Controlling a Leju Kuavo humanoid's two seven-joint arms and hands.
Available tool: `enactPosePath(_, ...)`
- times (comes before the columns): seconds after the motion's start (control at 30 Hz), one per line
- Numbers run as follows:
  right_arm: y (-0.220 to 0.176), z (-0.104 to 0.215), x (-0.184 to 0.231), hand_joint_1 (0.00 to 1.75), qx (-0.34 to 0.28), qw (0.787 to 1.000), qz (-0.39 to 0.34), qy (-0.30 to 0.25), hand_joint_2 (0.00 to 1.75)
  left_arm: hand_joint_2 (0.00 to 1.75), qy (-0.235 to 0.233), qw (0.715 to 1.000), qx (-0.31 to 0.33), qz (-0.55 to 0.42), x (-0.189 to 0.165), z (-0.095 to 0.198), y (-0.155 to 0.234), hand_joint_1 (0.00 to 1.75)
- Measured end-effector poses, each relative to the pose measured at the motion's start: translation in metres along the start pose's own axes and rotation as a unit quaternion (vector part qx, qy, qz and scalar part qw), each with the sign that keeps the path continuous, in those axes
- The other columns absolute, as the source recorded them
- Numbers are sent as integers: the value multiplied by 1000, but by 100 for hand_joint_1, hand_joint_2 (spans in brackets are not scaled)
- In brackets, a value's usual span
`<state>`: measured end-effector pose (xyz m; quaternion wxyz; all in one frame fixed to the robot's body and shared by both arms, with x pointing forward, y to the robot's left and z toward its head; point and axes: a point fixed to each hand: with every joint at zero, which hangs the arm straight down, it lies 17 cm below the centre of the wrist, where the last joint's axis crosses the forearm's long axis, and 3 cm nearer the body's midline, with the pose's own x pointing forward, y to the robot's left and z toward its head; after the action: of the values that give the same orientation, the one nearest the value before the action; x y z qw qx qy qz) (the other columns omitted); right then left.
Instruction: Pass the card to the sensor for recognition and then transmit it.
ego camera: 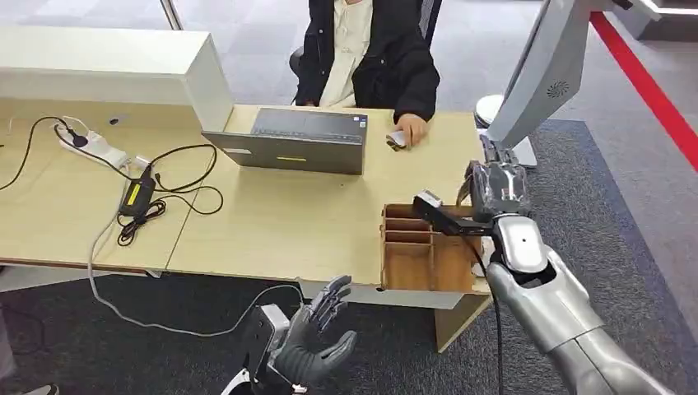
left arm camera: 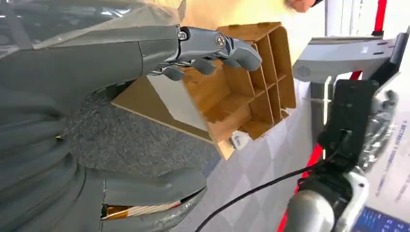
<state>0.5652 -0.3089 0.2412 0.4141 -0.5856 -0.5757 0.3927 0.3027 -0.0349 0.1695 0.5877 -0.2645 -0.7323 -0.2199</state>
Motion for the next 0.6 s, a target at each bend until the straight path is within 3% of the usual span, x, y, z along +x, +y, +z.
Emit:
enactPosePath(0.3, -54, -27, 3, 175, -63, 998, -10, 1, 175, 175, -4, 1000, -5, -1, 1, -3, -2, 0)
enactPosePath(0.6, -79, -51, 8, 175, -82, 996, -18, -5, 175, 175, -9, 1000, -28, 5, 4, -8, -12, 0)
